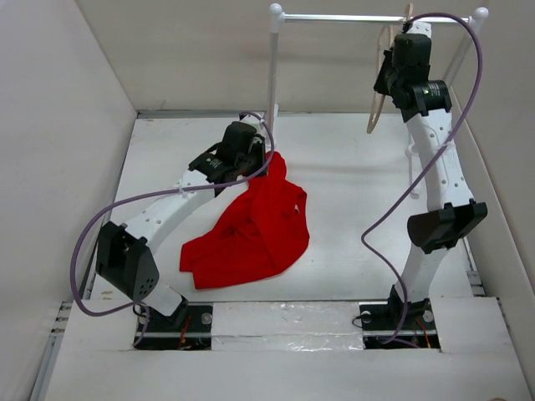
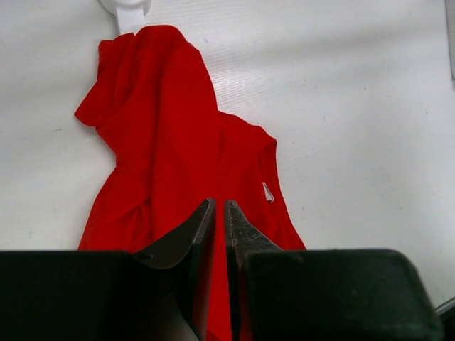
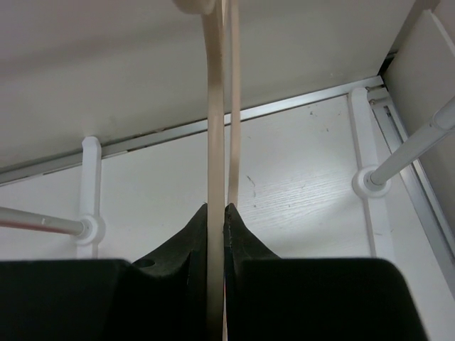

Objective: Place the t-shirt on the hanger
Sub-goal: Pick up the hanger from the clothesline, then place the T-shirt on the hanger.

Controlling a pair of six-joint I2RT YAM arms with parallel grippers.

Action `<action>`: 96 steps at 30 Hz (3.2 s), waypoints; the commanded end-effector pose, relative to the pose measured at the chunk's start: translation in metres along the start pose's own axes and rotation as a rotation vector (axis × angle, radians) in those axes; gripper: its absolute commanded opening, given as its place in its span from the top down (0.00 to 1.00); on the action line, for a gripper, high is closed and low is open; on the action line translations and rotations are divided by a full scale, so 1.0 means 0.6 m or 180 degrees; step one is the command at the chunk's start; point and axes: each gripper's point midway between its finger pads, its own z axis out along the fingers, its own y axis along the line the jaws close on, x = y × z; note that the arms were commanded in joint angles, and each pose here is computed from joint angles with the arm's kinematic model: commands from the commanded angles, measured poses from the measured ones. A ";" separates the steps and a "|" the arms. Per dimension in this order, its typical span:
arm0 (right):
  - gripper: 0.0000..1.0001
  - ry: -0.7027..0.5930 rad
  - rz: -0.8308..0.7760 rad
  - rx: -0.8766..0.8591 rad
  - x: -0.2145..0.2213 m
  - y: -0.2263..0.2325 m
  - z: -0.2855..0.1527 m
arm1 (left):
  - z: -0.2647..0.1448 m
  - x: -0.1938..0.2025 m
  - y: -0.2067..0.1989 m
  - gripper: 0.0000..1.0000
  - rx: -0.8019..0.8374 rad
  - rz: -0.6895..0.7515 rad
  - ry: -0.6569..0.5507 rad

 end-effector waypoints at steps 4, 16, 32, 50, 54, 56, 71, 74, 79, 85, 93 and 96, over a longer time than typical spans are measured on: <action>1.00 -0.0589 -0.0022 -0.0307 -0.101 0.003 -0.063 | -0.003 -0.026 -0.035 0.91 0.0253 -0.0065 -0.0136; 1.00 -0.0718 -0.0002 -0.0896 -0.072 -0.007 -0.113 | 0.021 -0.031 -0.108 0.72 0.0270 0.0388 -0.0236; 1.00 -0.0481 0.0414 -0.1229 0.062 -0.041 -0.226 | 0.105 0.127 -0.106 0.91 -0.0089 0.1034 0.0403; 1.00 0.0359 0.0742 -0.1751 0.277 -0.028 -0.336 | 0.141 0.244 -0.008 0.80 -0.0713 0.1443 0.0984; 1.00 0.0355 0.0722 -0.1767 0.279 -0.028 -0.336 | 0.138 0.259 0.000 0.77 -0.0772 0.1501 0.1040; 1.00 0.0377 0.0723 -0.1811 0.283 -0.025 -0.338 | 0.141 0.263 0.008 0.76 -0.0842 0.1525 0.1046; 1.00 0.0514 0.0727 -0.1954 0.307 -0.017 -0.347 | 0.167 0.260 0.000 0.77 -0.0821 0.1533 0.0981; 1.00 0.0514 0.0735 -0.1986 0.309 -0.015 -0.350 | 0.169 0.253 -0.005 0.80 -0.0807 0.1523 0.0937; 1.00 0.0570 0.0737 -0.1965 0.321 -0.018 -0.349 | 0.171 0.251 -0.005 0.99 -0.0820 0.1482 0.0887; 1.00 0.0665 0.0698 -0.1919 0.337 -0.027 -0.359 | 0.159 0.231 -0.012 1.00 -0.0787 0.1409 0.0731; 1.00 0.0853 0.0639 -0.1901 0.370 -0.032 -0.372 | 0.155 0.227 -0.034 1.00 -0.0593 0.1288 0.0712; 1.00 0.0837 0.0668 -0.1875 0.374 -0.035 -0.371 | 0.166 0.226 -0.025 0.92 -0.0710 0.1338 0.0687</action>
